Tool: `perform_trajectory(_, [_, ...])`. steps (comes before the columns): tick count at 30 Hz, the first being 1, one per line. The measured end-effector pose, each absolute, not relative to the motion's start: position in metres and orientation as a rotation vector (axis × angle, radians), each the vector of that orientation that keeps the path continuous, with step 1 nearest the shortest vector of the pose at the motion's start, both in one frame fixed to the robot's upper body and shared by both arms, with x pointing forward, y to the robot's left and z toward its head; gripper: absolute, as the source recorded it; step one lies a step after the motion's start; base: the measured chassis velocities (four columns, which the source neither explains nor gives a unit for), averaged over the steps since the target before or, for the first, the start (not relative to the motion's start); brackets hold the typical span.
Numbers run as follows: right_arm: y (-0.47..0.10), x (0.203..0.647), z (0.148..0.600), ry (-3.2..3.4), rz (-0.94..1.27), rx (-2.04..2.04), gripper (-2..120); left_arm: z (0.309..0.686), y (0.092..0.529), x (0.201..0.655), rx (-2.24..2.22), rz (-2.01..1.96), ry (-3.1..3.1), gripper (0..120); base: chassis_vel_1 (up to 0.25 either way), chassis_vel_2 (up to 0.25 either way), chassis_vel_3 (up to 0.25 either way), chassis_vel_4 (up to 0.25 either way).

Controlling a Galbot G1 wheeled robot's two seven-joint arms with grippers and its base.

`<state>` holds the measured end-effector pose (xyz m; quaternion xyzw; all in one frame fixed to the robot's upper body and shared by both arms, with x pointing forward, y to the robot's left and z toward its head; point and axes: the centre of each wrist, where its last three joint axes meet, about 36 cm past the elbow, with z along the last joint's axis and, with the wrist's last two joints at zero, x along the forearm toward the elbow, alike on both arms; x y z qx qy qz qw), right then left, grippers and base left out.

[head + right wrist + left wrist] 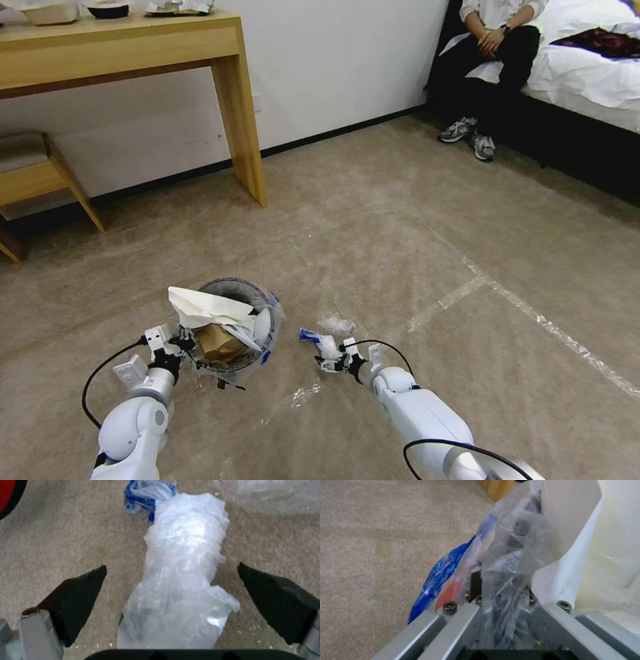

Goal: Pick up the trash bin and place the garbage on the floor into it.

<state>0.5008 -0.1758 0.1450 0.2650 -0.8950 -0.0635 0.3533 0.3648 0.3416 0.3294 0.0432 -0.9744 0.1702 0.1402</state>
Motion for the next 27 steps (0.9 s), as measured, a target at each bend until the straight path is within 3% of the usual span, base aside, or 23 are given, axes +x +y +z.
perform_trajectory(27, [-0.174, 0.494, 0.135, -2.280, -0.170, 0.623, 100, 0.328, 0.333, 0.361, 0.110, 0.484, -2.811, 1, 0.000, 0.000, 0.000, 0.000])
